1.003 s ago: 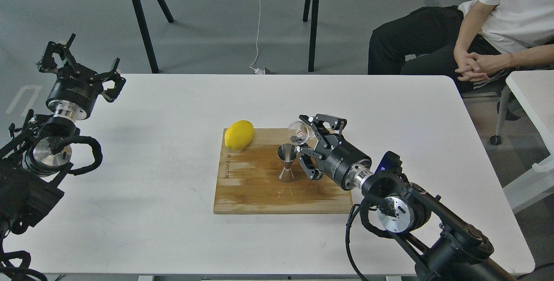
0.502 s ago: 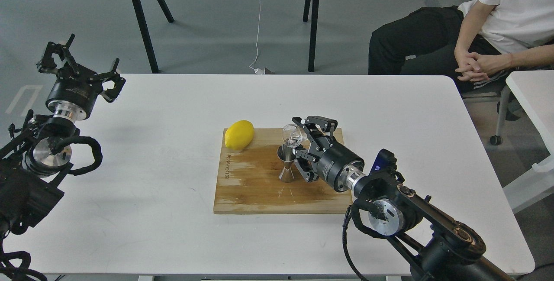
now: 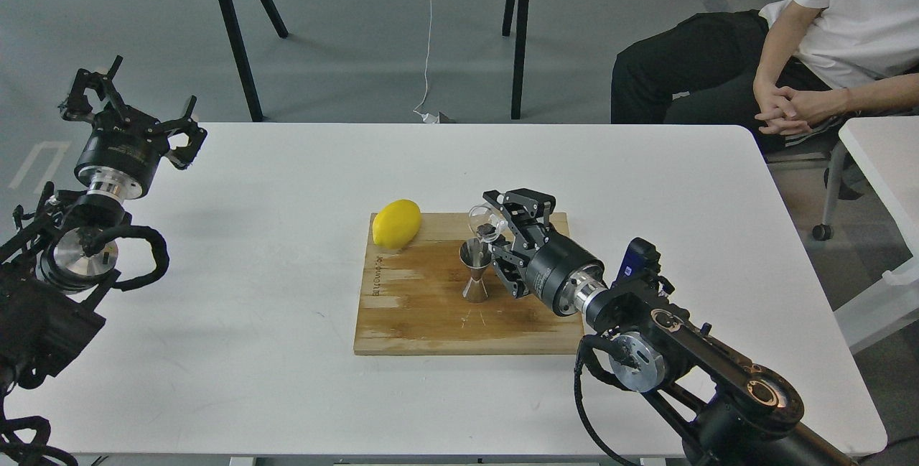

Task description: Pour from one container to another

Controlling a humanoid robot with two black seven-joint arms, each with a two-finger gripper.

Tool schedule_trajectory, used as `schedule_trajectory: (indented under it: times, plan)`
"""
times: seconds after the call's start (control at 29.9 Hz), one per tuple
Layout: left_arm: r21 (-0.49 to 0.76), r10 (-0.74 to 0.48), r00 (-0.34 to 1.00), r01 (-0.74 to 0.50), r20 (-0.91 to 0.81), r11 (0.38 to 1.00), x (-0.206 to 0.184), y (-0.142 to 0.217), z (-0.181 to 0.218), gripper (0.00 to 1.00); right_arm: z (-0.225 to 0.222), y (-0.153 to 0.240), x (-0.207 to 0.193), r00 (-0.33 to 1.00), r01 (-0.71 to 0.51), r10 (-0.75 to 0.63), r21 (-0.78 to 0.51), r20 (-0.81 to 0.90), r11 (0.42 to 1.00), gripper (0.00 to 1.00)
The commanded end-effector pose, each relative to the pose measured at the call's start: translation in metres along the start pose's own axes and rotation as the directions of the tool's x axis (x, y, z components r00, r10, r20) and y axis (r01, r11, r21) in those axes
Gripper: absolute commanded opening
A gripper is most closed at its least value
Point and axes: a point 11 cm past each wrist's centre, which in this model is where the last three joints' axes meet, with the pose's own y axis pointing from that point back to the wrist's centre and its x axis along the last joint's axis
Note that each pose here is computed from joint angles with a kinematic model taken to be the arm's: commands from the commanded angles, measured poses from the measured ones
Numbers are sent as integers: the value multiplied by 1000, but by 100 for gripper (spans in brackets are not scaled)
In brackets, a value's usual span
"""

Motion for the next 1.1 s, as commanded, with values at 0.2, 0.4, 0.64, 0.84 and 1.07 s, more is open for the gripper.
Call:
schedule_trajectory:
  times: [0.2, 0.4, 0.64, 0.84, 1.07]
  plan:
    - [0, 0, 1000, 0, 3, 1000, 1, 0, 1, 100, 2, 0, -3, 999, 2, -2, 0, -38, 1000, 37]
    - [-1, 1, 1000, -1, 6, 1000, 1, 0, 2, 100, 1, 0, -2, 993, -3, 6, 23, -119, 1000, 37]
    - [-1, 1, 1000, -1, 6, 1000, 1, 0, 2, 100, 2, 0, -3, 991, -11, 14, 22, -131, 1000, 37]
    - [-2, 3, 1000, -3, 8, 1000, 2, 1, 3, 100, 0, 1, -2, 977, -17, 24, 37, -213, 999, 37]
    - [-4, 3, 1000, -3, 7, 1000, 2, 0, 4, 100, -1, 0, -2, 968, -17, 28, 46, -249, 999, 37]
